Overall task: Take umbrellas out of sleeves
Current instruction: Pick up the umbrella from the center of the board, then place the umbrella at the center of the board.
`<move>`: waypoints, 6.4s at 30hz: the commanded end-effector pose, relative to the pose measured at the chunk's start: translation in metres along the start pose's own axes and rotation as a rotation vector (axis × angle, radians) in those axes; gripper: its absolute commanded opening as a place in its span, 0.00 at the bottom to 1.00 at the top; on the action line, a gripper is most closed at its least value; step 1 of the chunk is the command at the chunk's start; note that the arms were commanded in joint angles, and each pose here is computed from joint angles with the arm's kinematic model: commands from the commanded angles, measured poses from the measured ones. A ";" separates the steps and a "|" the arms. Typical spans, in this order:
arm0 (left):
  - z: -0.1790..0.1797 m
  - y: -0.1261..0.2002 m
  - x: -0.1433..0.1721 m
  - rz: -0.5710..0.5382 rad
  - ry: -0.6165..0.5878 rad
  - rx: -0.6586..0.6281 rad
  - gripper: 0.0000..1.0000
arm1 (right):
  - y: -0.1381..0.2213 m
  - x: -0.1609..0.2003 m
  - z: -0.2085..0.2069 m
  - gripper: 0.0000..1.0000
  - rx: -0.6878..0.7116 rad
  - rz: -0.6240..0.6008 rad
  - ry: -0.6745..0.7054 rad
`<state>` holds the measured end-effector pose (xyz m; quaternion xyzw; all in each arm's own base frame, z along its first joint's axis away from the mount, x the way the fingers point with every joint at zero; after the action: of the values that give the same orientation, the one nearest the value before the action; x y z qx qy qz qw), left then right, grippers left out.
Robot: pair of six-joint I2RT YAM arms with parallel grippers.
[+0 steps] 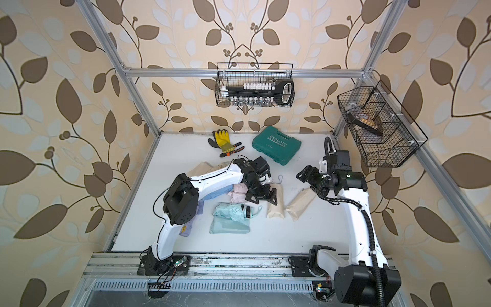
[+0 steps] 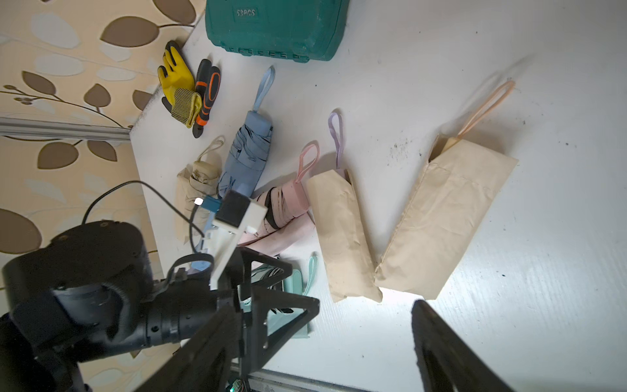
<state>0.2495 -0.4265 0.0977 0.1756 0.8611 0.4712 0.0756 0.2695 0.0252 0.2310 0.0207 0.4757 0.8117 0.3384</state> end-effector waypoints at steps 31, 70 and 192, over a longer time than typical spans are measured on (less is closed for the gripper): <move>0.034 -0.071 -0.003 0.102 -0.287 -0.448 0.47 | -0.010 0.021 0.020 0.79 -0.093 0.100 0.007; 0.001 0.049 0.011 -0.115 -0.522 -0.340 0.06 | -0.021 0.017 0.010 0.79 -0.055 0.146 0.010; 0.016 0.140 0.040 -0.422 -0.736 -0.182 0.27 | -0.048 0.127 0.104 0.05 -0.580 0.691 0.173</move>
<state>0.2009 -0.2959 0.1683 0.2448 0.7373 0.4710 0.4178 0.2465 0.1895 0.2131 -0.0238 0.2271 0.9734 0.0200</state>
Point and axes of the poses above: each gripper's point midway between its finger pads, its own y axis back along the fingers, its own z axis along the line the jaws close on, x = y × z, the point moved 1 cm from there along y, back along the fingers
